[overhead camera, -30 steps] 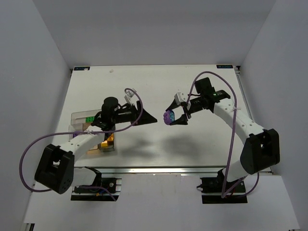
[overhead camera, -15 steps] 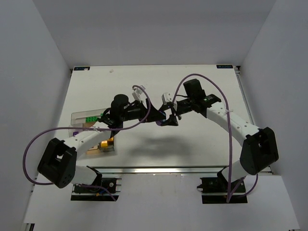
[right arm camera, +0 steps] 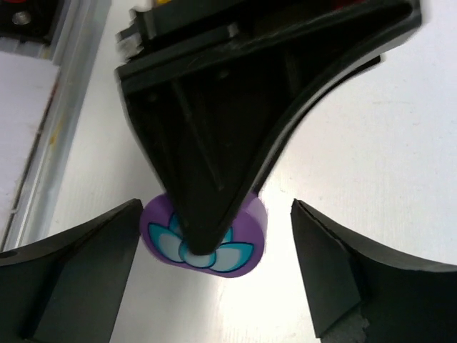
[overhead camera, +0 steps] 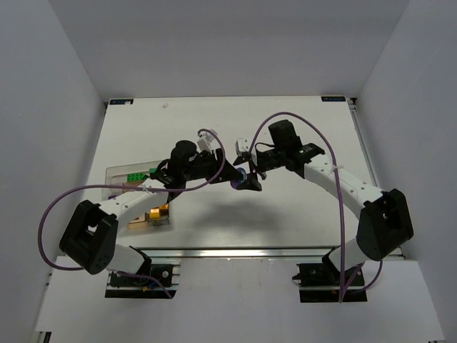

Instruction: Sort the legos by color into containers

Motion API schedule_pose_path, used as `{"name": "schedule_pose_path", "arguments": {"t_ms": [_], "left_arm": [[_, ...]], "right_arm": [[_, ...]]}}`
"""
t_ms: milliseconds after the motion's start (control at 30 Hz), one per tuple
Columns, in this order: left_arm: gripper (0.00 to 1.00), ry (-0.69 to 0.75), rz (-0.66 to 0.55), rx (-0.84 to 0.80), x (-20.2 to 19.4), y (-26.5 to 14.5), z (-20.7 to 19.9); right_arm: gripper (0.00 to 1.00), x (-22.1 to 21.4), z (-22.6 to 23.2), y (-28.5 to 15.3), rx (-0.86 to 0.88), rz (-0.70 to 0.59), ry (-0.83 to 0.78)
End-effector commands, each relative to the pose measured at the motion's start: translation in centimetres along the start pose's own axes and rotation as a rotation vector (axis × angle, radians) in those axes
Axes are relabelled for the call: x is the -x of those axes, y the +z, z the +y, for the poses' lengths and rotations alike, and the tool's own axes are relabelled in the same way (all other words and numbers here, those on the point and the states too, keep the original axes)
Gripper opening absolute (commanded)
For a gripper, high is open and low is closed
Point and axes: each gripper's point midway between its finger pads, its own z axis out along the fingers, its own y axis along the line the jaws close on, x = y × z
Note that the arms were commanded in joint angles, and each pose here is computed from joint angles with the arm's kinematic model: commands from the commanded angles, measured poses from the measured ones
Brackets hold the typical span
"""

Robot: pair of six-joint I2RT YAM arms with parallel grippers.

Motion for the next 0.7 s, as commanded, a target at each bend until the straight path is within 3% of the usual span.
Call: {"name": "schedule_pose_path", "arguments": {"t_ms": [0,100,133,200,233,400,467,500,533,667], "left_arm": [[0.00,0.063,-0.056,0.044,1.5,-1.0,-1.3],[0.00,0.072,-0.098,0.290,2.4,-3.3,2.1],[0.00,0.094,-0.235,0.449,5.4,-5.2,3.3],[0.00,0.051,-0.288,0.698,5.9,-9.0,6.8],[0.00,0.055,-0.407,0.833,7.6,-11.8,7.6],[0.00,-0.037,-0.563,1.243,7.5,-21.8,11.1],[0.00,-0.043,-0.612,1.418,6.7,-25.7,12.2],[0.00,-0.039,-0.623,1.476,6.5,-27.0,12.7],[0.00,-0.025,-0.639,1.569,6.0,-28.9,13.7],[0.00,-0.037,-0.627,1.712,3.6,-32.2,15.7]], "right_arm": [[0.89,1.7,-2.2,-0.3,-0.110,-0.038,0.018],[0.89,0.8,-3.6,-1.2,-0.250,-0.017,0.117],[0.89,-0.1,-4.5,-2.1,-0.329,0.020,0.152],[0.89,-1.3,-5.6,-3.3,-0.432,0.053,0.225],[0.89,-2.0,-6.1,-4.2,-0.480,0.065,0.257],[0.88,-4.4,-5.9,-7.6,-0.615,0.055,0.362],[0.62,-4.9,-6.3,-9.3,-0.678,0.053,0.400],[0.42,-4.5,-6.4,-9.9,-0.700,0.046,0.416],[0.00,-4.7,-6.4,-10.4,-0.715,0.046,0.435],[0.00,-5.7,-6.9,-13.0,-0.794,0.030,0.517]]}}
